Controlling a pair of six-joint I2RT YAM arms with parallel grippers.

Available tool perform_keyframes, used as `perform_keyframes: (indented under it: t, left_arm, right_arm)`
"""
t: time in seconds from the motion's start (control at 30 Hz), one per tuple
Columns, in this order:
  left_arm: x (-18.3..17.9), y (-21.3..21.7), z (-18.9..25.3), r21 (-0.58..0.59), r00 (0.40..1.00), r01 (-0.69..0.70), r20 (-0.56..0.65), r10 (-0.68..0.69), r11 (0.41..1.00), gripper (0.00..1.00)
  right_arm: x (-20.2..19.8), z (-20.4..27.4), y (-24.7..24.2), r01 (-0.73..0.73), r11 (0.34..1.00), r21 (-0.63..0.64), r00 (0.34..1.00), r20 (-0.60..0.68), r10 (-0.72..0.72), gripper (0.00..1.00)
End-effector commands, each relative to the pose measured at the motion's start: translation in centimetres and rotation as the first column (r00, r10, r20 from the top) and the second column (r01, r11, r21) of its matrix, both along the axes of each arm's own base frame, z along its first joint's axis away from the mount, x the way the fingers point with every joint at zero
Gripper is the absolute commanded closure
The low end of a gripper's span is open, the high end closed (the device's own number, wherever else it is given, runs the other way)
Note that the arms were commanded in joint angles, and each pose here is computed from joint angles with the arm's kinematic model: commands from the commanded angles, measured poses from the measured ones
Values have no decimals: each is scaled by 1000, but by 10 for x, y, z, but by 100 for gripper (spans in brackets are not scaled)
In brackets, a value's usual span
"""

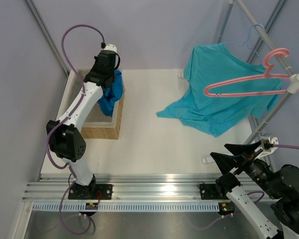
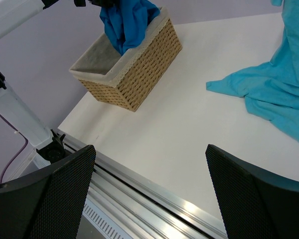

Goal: Remove the t-shirt from the hanger

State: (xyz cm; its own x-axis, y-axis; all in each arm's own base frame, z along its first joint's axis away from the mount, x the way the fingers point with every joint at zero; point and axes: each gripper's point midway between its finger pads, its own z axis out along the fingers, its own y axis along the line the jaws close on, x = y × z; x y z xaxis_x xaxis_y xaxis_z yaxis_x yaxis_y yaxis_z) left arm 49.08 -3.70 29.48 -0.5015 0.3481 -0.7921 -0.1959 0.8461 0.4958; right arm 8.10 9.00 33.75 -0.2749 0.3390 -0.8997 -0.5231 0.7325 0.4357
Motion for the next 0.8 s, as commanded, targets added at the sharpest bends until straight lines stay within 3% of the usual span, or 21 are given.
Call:
perform_keyframes:
  t: [0.0, 0.1, 0.27, 0.37, 0.4, 0.47, 0.6, 0.7, 0.77]
  left_arm:
    - [-8, 29, 12, -112, 993, -89, 70, 98, 990, 100]
    - [-17, 57, 0, -111, 978, -191, 59, 198, 975, 100]
    - [-24, 73, -20, -50, 971, -239, 11, 240, 970, 99]
    - [-24, 68, -35, -53, 977, -211, -29, 210, 976, 63]
    - [-25, 68, -39, -58, 978, -208, -37, 206, 976, 46]
    - [-28, 66, -45, -70, 979, -202, -51, 199, 977, 31]
    - [-38, 65, -34, -126, 978, -209, -21, 208, 970, 14]
    - [-43, 53, -19, -199, 988, -145, 15, 151, 969, 14]
    - [-42, 32, -22, -265, 999, -33, 3, 35, 964, 15]
  right_arm:
    - [-4, 8, 1, -19, 1000, 4, 998, 61, 18, 1]
    - [-4, 9, 2, -23, 1000, 2, 998, 57, 23, 0]
    - [-6, 8, 1, -26, 1000, 5, 998, 60, 26, 1]
    - [-7, 9, 1, -26, 1000, 7, 998, 61, 26, 1]
    - [-7, 8, 1, -28, 1000, 5, 998, 58, 28, 1]
    - [-6, 8, 2, -31, 1000, 3, 998, 54, 31, 1]
    - [-3, 6, 4, -33, 999, -6, 999, 36, 33, 1]
    - [-2, 8, 5, -36, 999, -8, 999, 32, 36, 1]
    - [-1, 8, 6, -36, 999, -10, 999, 29, 36, 0]
